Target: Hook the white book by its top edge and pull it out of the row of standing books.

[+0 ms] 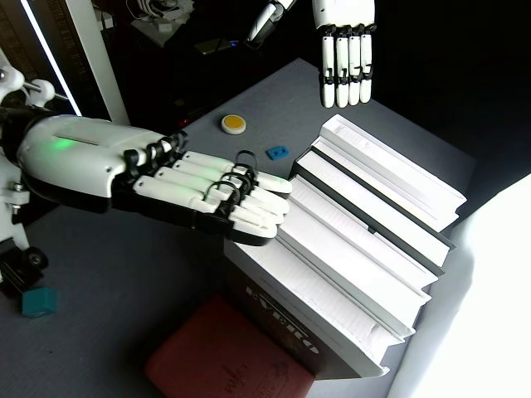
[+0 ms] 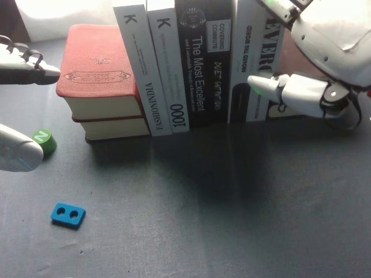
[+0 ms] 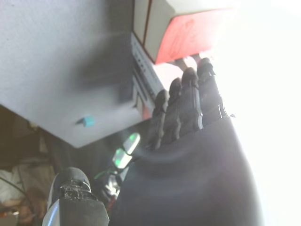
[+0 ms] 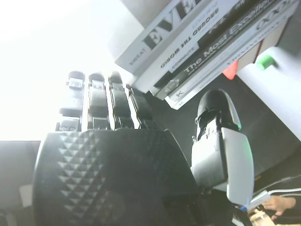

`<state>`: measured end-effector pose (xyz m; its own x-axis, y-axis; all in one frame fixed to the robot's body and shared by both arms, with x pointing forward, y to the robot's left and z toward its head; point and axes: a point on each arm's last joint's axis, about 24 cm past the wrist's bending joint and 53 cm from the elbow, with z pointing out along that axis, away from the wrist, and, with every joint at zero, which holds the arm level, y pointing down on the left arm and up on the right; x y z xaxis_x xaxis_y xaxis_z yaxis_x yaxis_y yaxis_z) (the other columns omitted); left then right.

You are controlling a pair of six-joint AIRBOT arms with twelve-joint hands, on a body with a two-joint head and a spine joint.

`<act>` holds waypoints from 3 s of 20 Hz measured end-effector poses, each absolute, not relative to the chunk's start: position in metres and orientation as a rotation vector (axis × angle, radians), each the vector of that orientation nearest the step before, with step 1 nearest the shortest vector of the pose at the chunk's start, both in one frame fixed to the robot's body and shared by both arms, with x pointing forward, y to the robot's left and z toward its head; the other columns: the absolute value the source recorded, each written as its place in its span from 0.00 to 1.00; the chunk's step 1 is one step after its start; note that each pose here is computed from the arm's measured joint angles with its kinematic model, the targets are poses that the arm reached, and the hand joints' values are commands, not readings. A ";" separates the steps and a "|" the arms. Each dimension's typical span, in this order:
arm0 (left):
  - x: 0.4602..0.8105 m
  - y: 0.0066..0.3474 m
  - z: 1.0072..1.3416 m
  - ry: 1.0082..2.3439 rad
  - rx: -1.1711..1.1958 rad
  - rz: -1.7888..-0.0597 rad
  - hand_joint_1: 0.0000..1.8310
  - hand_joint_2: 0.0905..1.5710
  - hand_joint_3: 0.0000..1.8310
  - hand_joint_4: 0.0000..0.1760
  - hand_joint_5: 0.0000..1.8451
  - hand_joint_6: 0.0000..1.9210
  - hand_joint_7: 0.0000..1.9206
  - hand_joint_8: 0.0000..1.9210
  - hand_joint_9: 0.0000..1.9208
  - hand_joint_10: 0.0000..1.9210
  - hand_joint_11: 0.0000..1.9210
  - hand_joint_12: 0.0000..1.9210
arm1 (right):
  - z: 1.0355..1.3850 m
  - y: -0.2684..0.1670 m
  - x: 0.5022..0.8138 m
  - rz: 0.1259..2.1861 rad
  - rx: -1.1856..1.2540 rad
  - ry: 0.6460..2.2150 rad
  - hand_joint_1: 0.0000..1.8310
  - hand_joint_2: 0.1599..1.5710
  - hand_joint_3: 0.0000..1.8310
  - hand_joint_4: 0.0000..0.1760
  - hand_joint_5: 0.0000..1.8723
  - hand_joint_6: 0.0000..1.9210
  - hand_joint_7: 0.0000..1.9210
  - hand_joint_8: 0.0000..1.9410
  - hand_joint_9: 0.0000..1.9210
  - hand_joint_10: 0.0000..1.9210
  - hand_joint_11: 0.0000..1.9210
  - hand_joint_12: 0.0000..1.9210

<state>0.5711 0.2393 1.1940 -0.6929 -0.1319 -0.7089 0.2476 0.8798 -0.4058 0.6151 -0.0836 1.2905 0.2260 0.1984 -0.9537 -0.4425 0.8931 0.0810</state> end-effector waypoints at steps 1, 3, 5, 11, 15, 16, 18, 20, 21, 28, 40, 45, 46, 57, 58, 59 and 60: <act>0.571 0.239 1.194 2.255 0.082 -0.618 0.00 0.53 0.00 0.00 0.00 0.00 0.00 0.00 0.00 0.00 0.00 0.00 | 1.291 -0.083 0.611 0.449 -0.228 1.276 0.00 0.73 0.00 0.00 0.00 0.00 0.00 0.00 0.00 0.00 0.00 0.00; 0.571 0.239 1.194 2.255 0.082 -0.618 0.00 0.53 0.00 0.00 0.00 0.00 0.00 0.00 0.00 0.00 0.00 0.00 | 1.290 -0.083 0.604 0.439 -0.236 1.290 0.00 0.73 0.00 0.00 0.00 0.00 0.00 0.00 0.00 0.00 0.00 0.00; 0.571 0.240 1.194 2.255 0.082 -0.617 0.00 0.55 0.00 0.00 0.00 0.00 0.00 0.00 0.00 0.00 0.00 0.00 | 1.288 -0.085 0.600 0.425 -0.237 1.303 0.00 0.74 0.00 0.00 0.00 0.00 0.00 0.00 0.00 0.00 0.00 0.00; 0.571 0.240 1.194 2.255 0.082 -0.617 0.00 0.54 0.00 0.00 0.00 0.00 0.00 0.00 0.00 0.00 0.00 0.00 | 1.280 -0.094 0.588 0.398 -0.204 1.359 0.00 0.74 0.00 0.00 0.00 0.00 0.00 0.00 0.00 0.00 0.00 0.00; 0.571 0.240 1.194 2.255 0.082 -0.617 0.00 0.54 0.00 0.00 0.00 0.00 0.00 0.00 0.00 0.00 0.00 0.00 | 1.276 -0.095 0.582 0.393 -0.190 1.389 0.00 0.74 0.00 0.00 0.00 0.00 0.00 0.00 0.00 0.00 0.00 0.00; 0.571 0.240 1.194 2.255 0.081 -0.617 0.00 0.54 0.00 0.00 0.00 0.00 0.00 0.00 0.00 0.00 0.00 0.00 | 1.277 -0.094 0.579 0.397 -0.191 1.393 0.00 0.74 0.00 0.00 0.00 0.00 0.00 0.00 0.00 0.00 0.00 0.00; 0.571 0.240 1.194 2.255 0.081 -0.617 0.00 0.56 0.01 0.00 0.00 0.00 0.00 0.00 0.00 0.00 0.00 0.00 | 1.276 -0.090 0.572 0.408 -0.195 1.402 0.00 0.74 0.00 0.00 0.00 0.00 0.00 0.00 0.00 0.00 0.00 0.00; 0.572 0.241 1.194 2.255 0.078 -0.616 0.00 0.57 0.01 0.00 0.00 0.00 0.00 0.00 0.00 0.00 0.00 0.00 | 1.275 -0.086 0.563 0.418 -0.203 1.410 0.00 0.75 0.00 0.00 0.00 0.00 0.00 0.00 0.00 0.00 0.00 0.00; 0.572 0.242 1.194 2.255 0.075 -0.616 0.00 0.55 0.00 0.00 0.00 0.00 0.00 0.00 0.00 0.00 0.00 0.00 | 1.274 -0.084 0.559 0.422 -0.210 1.415 0.00 0.76 0.01 0.00 0.00 0.00 0.00 0.00 0.00 0.00 0.00 0.00; 0.574 0.245 1.194 2.254 0.065 -0.614 0.00 0.57 0.01 0.00 0.00 0.00 0.00 0.00 0.00 0.00 0.00 0.00 | 1.268 -0.078 0.537 0.413 -0.231 1.454 0.00 0.76 0.01 0.00 0.00 0.00 0.00 0.00 0.00 0.00 0.00 0.00; 0.576 0.247 1.195 2.248 0.057 -0.617 0.00 0.60 0.02 0.00 0.00 0.00 0.00 0.00 0.00 0.00 0.00 0.00 | 1.253 -0.075 0.516 0.381 -0.280 1.511 0.00 0.71 0.00 0.00 0.00 0.00 0.00 0.00 0.00 0.00 0.00 0.00; 0.576 0.247 1.195 2.248 0.056 -0.617 0.00 0.61 0.02 0.00 0.00 0.00 0.00 0.00 0.00 0.00 0.00 0.00 | 1.232 -0.074 0.510 0.373 -0.301 1.582 0.00 0.72 0.00 0.00 0.00 0.00 0.00 0.00 0.00 0.00 0.00 0.00; 0.576 0.247 1.195 2.248 0.056 -0.617 0.00 0.61 0.02 0.00 0.00 0.00 0.00 0.00 0.00 0.00 0.00 0.00 | 1.225 -0.075 0.510 0.374 -0.302 1.608 0.00 0.72 0.00 0.00 0.00 0.00 0.00 0.00 0.00 0.00 0.00 0.00; 0.576 0.247 1.195 2.248 0.056 -0.617 0.00 0.62 0.01 0.00 0.00 0.00 0.00 0.00 0.00 0.00 0.00 0.00 | 1.200 -0.073 0.506 0.363 -0.367 1.669 0.00 0.73 0.00 0.00 0.00 0.00 0.00 0.00 0.00 0.00 0.00 0.00; 0.576 0.247 1.195 2.248 0.057 -0.617 0.00 0.61 0.01 0.00 0.00 0.00 0.00 0.00 0.00 0.00 0.00 0.00 | 1.194 -0.074 0.508 0.361 -0.370 1.683 0.00 0.74 0.00 0.00 0.00 0.00 0.00 0.00 0.00 0.00 0.00 0.00; 0.576 0.247 1.195 2.248 0.056 -0.617 0.00 0.61 0.01 0.00 0.00 0.00 0.00 0.00 0.00 0.00 0.00 0.00 | 1.190 -0.074 0.509 0.362 -0.371 1.696 0.00 0.75 0.01 0.00 0.00 0.00 0.00 0.00 0.00 0.00 0.00 0.00; 0.576 0.247 1.195 2.248 0.056 -0.617 0.00 0.61 0.01 0.00 0.00 0.00 0.00 0.00 0.00 0.00 0.00 0.00 | 1.186 -0.074 0.511 0.364 -0.372 1.708 0.00 0.77 0.01 0.00 0.00 0.00 0.00 0.00 0.00 0.00 0.00 0.00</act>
